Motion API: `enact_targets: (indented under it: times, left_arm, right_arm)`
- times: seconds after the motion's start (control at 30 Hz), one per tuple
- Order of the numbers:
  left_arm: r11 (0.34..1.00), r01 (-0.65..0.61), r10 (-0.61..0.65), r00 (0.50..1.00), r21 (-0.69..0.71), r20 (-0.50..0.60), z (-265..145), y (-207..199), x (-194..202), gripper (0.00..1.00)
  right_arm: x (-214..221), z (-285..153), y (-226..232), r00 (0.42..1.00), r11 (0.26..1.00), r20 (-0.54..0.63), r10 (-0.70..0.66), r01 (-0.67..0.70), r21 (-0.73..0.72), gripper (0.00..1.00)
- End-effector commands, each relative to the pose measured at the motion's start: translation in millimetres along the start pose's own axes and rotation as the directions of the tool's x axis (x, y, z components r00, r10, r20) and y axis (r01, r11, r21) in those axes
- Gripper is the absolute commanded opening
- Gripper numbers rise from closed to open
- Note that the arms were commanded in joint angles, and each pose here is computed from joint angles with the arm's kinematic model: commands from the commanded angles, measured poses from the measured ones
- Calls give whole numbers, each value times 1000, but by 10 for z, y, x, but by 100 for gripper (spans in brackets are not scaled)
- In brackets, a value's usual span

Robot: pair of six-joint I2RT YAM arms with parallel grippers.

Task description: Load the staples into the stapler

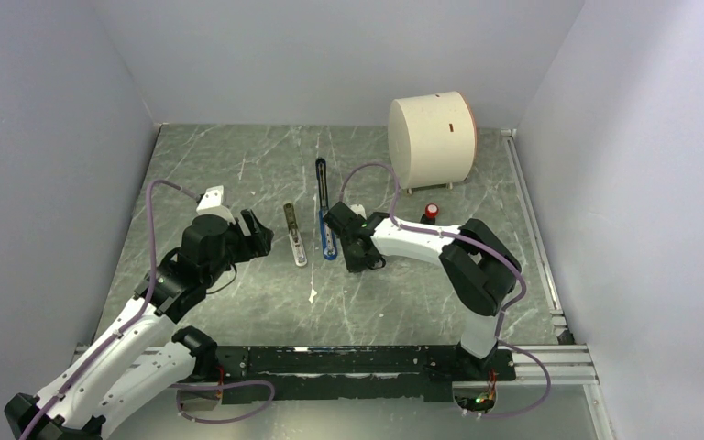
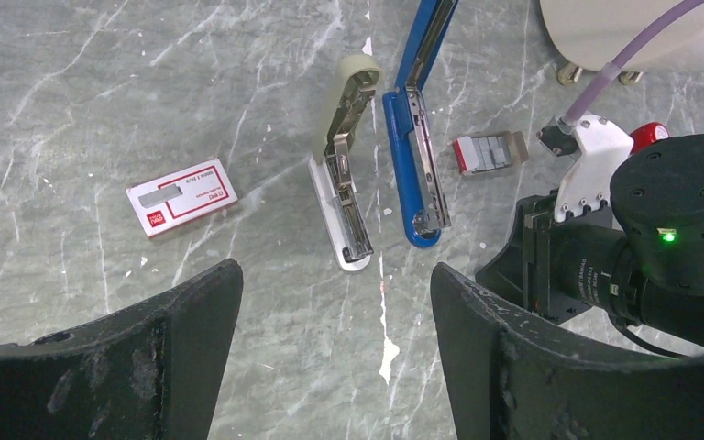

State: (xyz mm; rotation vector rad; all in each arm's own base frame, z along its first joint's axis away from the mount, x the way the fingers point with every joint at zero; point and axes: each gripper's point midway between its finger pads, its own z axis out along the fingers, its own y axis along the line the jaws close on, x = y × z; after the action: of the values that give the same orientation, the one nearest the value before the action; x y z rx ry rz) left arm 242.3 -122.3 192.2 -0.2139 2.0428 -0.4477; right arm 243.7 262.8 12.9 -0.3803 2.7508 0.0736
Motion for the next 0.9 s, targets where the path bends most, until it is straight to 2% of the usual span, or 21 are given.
enact_targets:
  times: [0.0,0.13,0.4,0.67,0.87]
  left_arm:
    - [1000,13,-13,1000,-3,21,-20,2,-55,79]
    - [1000,12,-12,1000,-2,23,-27,1,-67,80]
    - [1000,-3,3,999,2,42,-64,-28,-162,80]
    - [999,-29,30,997,-12,78,-110,-46,-328,80]
    - [998,-47,50,996,-34,75,-85,-14,-327,80]
  right_arm:
    - [-48,-12,-92,999,999,42,16,-18,38,20]
    - [-324,-176,-25,987,999,153,44,-45,5,19]
    - [-896,-505,180,921,991,366,132,-109,-83,20]
    - [-1239,-463,378,874,989,465,141,-109,-96,20]
    - [-1365,-333,482,869,992,480,123,-89,-94,20]
